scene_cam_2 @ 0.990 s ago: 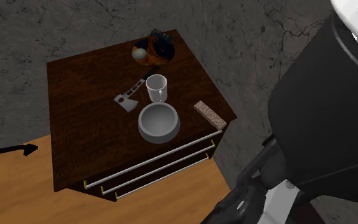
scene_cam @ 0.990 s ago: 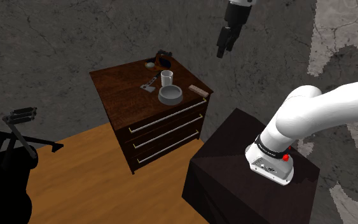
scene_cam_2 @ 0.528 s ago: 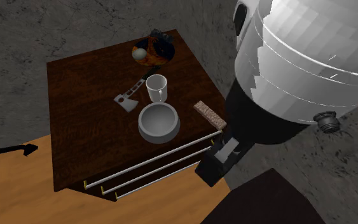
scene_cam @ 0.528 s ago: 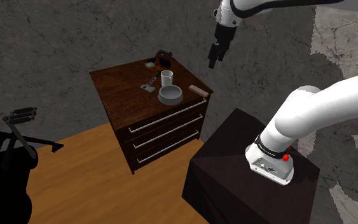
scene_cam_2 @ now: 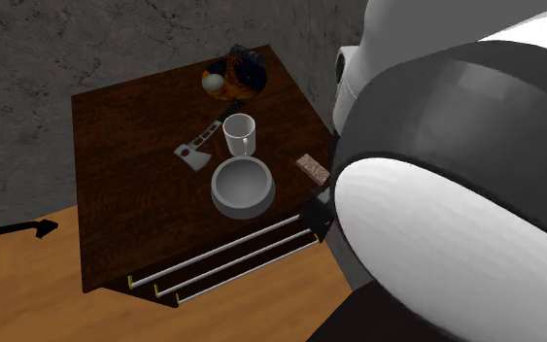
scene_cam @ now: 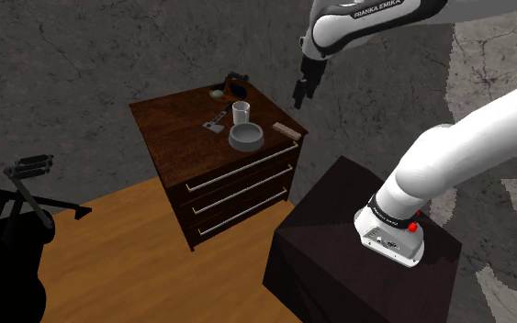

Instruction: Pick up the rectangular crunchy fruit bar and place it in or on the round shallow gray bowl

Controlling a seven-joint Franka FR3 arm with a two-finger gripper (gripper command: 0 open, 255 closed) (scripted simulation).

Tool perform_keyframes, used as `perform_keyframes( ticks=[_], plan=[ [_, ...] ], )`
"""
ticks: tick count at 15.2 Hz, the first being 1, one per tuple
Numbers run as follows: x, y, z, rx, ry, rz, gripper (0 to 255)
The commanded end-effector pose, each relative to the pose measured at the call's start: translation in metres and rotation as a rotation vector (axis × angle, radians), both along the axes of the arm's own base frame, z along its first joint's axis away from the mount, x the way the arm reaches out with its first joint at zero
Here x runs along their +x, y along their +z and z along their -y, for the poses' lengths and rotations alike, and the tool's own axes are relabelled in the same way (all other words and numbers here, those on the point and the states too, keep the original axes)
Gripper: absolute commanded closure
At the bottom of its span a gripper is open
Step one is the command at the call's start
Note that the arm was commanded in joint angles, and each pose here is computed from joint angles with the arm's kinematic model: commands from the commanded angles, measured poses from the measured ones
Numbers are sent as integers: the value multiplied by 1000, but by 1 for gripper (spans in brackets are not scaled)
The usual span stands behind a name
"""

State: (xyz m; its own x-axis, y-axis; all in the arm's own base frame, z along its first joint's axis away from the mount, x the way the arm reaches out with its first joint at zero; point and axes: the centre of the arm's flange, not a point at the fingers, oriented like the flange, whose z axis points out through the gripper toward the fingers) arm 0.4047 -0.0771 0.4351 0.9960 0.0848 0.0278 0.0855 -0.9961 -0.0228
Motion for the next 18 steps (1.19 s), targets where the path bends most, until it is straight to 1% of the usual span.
perform_keyframes(
  ticks=[1,18],
  plan=[
    [12,-24,11,-7,-1,2,0],
    [106,-193,117,-52,-15,7,0]
  ],
)
